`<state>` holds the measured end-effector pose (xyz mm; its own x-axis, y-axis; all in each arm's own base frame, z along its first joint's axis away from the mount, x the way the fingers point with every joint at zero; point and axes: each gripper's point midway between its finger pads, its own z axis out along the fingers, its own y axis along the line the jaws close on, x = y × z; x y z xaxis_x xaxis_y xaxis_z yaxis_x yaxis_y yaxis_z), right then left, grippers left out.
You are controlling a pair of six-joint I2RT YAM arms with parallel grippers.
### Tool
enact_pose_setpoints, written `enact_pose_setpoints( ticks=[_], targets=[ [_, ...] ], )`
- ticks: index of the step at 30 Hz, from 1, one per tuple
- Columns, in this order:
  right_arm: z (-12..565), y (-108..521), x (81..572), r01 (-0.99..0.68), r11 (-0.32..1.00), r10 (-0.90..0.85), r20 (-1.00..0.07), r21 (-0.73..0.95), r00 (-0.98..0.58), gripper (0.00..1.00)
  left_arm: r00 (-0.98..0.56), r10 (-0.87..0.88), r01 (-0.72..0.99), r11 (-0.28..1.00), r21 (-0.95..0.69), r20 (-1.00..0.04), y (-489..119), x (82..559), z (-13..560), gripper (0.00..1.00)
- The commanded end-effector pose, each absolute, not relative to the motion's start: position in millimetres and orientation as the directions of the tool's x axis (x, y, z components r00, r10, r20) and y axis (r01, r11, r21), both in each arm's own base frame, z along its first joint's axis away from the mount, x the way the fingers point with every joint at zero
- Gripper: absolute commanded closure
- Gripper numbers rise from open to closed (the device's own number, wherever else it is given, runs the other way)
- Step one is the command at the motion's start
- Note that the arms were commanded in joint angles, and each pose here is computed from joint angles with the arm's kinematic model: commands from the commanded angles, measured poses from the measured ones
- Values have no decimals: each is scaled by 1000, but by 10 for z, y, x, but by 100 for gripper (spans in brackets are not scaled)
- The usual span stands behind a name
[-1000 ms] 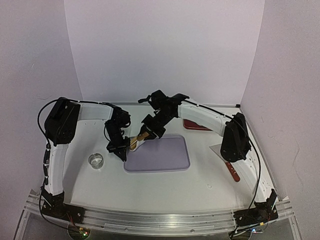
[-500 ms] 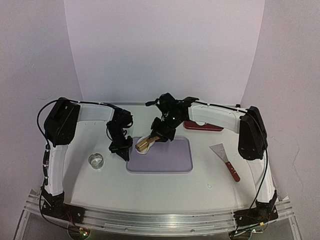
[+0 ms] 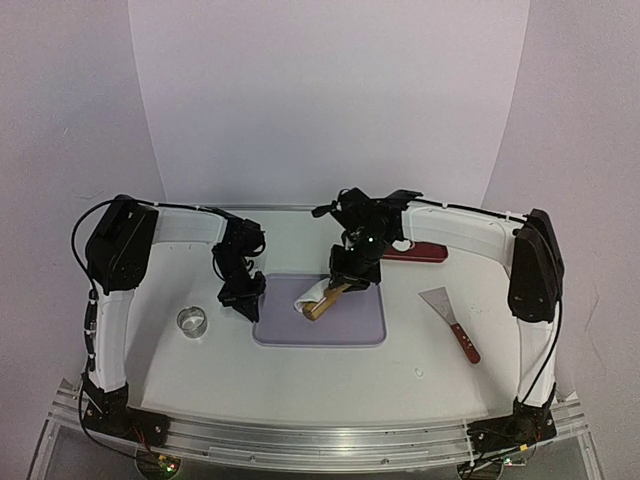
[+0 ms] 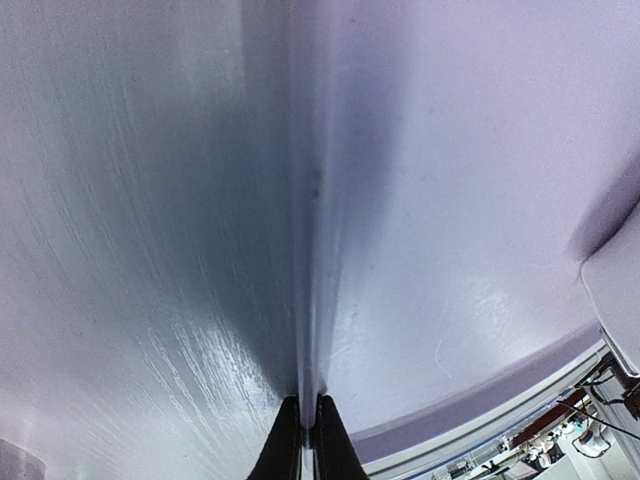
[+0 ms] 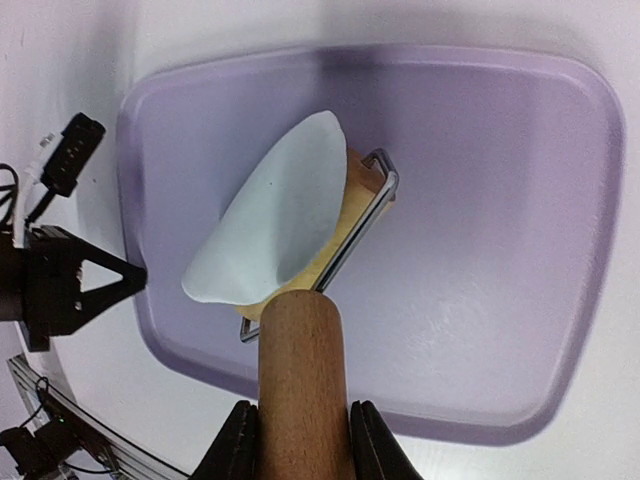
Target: Roll out the dumpling wrappers from the dough
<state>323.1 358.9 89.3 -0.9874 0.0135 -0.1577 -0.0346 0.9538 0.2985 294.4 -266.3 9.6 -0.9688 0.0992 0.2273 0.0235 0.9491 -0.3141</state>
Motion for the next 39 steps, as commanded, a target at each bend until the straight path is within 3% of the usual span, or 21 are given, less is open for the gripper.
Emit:
enact_pose_setpoints(
  ticks=[1, 11, 18, 21, 25, 28, 32, 39],
  targets=[
    [372, 2127, 2651, -121, 930, -62, 176, -347, -982, 100, -970, 131, 79, 965, -248, 203, -2558, 2923, -242, 100],
    [1396, 2620, 2739, -162, 986, -158, 81, -49, -984, 100, -971, 148, 96, 961, -261, 187, -2613, 2996, -215, 100],
    [1474, 2567, 2121, -122, 987, -144, 249, 104, -958, 100, -969, 162, 110, 959, -261, 189, -2662, 3069, -268, 100],
    [1592, 2731, 2290, -84, 982, -112, 159, 170, -981, 100, -967, 171, 116, 957, -265, 191, -2696, 3107, -289, 100],
    [1983, 3039, 2765, -96, 960, -84, -57, 263, -995, 100, -967, 173, 117, 955, -274, 190, -2732, 3137, -277, 100],
    [2078, 2982, 2908, -70, 976, -50, -104, 205, -993, 100, -966, 171, 113, 953, -281, 191, -2742, 3134, -257, 100],
    [1956, 2399, 2745, -40, 995, -43, -37, -90, -998, 100, -967, 166, 106, 952, -286, 192, -2739, 3113, -251, 100],
    [1878, 2570, 2656, -49, 998, -48, -34, 35, -998, 100, -967, 162, 99, 951, -293, 198, -2737, 3077, -248, 100]
  ],
)
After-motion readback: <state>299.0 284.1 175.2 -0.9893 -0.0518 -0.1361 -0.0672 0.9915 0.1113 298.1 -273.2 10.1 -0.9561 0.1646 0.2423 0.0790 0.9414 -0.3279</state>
